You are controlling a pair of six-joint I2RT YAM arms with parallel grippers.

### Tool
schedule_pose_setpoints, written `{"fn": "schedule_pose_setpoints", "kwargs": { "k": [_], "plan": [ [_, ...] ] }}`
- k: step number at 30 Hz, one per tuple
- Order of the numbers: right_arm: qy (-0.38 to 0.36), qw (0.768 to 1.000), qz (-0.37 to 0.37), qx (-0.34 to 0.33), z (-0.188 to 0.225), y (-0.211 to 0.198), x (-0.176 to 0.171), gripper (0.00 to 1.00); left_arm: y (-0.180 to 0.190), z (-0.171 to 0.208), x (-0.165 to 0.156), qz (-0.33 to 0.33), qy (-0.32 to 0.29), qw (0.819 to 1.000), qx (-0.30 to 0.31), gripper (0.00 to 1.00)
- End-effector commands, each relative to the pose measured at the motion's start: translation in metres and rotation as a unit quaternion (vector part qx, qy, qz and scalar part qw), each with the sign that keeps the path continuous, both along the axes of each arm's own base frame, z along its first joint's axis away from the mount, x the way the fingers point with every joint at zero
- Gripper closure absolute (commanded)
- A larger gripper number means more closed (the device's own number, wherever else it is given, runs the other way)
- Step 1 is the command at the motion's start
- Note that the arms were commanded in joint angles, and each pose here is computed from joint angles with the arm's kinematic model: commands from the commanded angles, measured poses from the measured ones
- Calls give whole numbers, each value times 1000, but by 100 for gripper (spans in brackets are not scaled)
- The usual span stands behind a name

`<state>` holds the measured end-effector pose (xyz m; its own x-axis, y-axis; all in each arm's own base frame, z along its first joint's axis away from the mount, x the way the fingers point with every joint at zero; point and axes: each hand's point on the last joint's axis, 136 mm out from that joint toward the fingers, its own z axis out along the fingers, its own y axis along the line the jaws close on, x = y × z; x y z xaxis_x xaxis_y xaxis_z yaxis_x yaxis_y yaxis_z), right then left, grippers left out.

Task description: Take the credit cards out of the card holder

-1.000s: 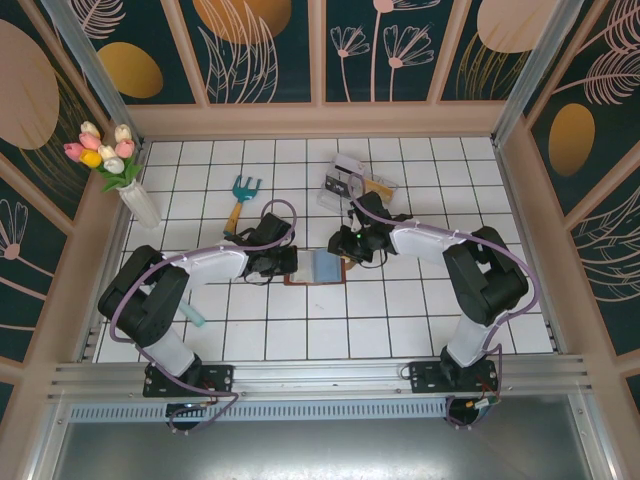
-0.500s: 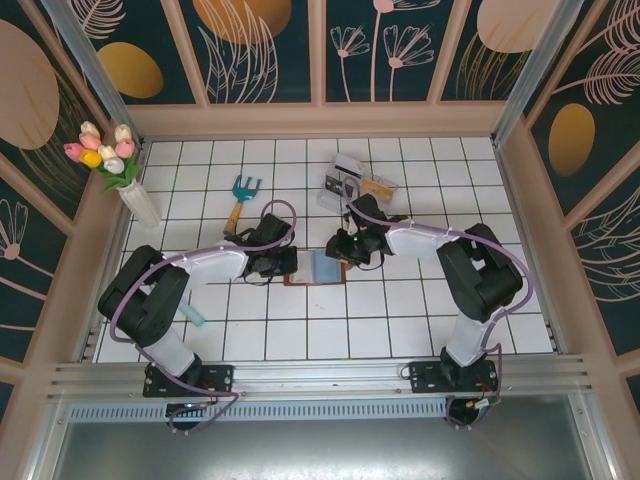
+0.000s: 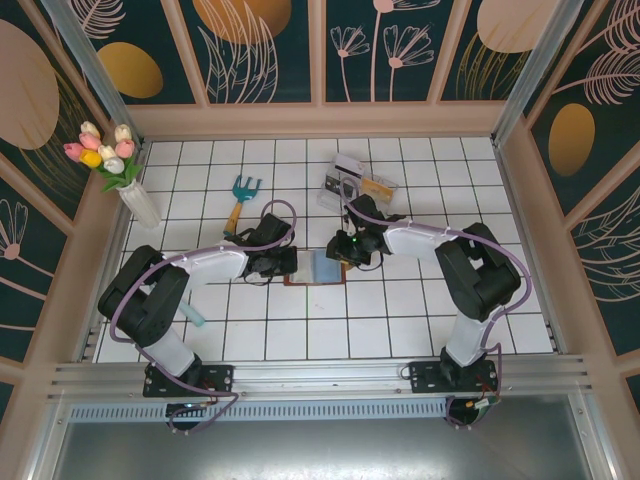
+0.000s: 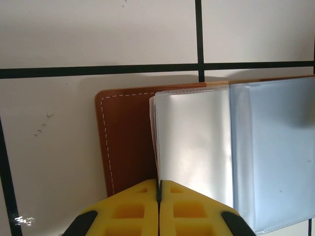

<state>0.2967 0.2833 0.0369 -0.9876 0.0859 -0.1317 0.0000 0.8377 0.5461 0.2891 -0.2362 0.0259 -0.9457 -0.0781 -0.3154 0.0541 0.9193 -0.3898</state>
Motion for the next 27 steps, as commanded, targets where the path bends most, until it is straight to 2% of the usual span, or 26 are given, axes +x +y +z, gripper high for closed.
{"fn": "schedule_pose_setpoints", "kwargs": {
  "k": [1,6,12,19,27],
  "plan": [
    [1,1000,15,-10,-3,3,-2,67,2,-9,-3,1,12,1000,0,93],
    [3,999,34,17,2,15,-5,73,1,-8,-2,-1,11,1000,-3,93],
    [-22,996,47,78,32,30,-4,81,-2,-7,-2,-6,11,1000,-11,94],
    [-36,981,79,174,68,51,-12,77,-9,-3,-1,-12,6,999,-29,95],
    [-7,978,71,198,53,61,-12,69,-13,0,0,-16,3,999,-41,94]
  ]
}}
